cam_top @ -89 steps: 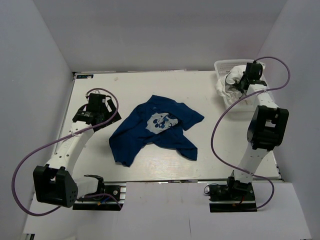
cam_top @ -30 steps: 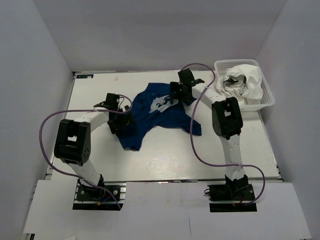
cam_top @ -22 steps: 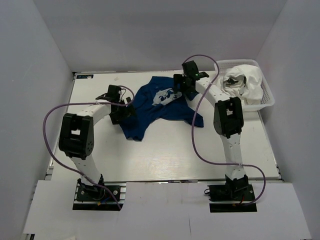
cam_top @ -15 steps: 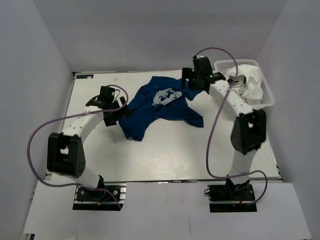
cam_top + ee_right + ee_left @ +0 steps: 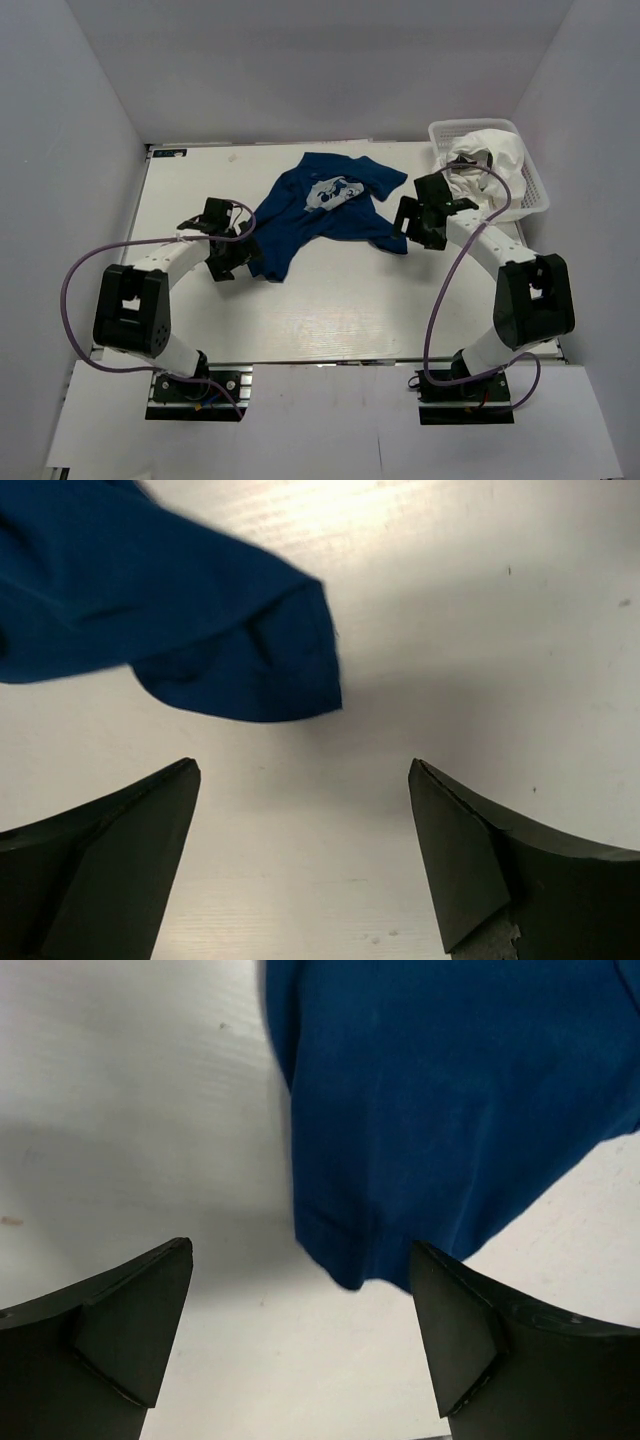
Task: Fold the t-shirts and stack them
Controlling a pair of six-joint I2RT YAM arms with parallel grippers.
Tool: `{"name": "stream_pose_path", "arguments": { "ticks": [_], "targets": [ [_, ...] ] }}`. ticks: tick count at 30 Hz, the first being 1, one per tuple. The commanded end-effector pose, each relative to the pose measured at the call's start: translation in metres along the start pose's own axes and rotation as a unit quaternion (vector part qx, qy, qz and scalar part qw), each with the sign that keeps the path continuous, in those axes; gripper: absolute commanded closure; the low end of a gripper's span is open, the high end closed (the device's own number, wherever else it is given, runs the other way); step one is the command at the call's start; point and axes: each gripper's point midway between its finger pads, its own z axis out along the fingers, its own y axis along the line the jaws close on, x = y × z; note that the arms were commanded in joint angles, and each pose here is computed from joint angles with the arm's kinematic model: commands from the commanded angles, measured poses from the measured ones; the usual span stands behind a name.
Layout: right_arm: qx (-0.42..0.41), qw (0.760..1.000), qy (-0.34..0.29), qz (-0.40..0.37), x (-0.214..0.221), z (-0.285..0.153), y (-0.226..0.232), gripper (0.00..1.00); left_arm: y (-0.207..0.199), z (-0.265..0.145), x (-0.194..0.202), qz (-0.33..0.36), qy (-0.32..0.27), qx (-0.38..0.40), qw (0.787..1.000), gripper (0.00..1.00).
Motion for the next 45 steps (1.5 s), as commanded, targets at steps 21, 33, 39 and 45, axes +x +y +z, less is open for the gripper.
{"name": "stream_pose_path", "arguments": {
  "ticks": [21, 33, 39, 45],
  "targets": [
    [-0.06, 0.991, 0.005, -0.118, 0.01, 0.075, 0.025, 0.91, -0.041, 0.031, -0.002, 0.025, 0.009, 0.069, 0.997, 1.0],
    [0.004, 0.919, -0.376, -0.117, -0.184, -0.118, 0.028, 1.0, -0.14, -0.203, -0.169, 0.074, -0.325, 0.177, 0.926, 1.0],
    [0.052, 0.831, -0.541, -0.119, -0.227, -0.274, 0.002, 1.0, -0.135, -0.378, -0.21, 0.053, -0.515, 0.184, 0.836, 1.0],
    [0.03, 0.754, -0.645, -0.122, -0.232, -0.398, -0.003, 1.0, -0.121, -0.523, -0.193, 0.061, -0.639, 0.222, 0.734, 1.0]
  ]
}}
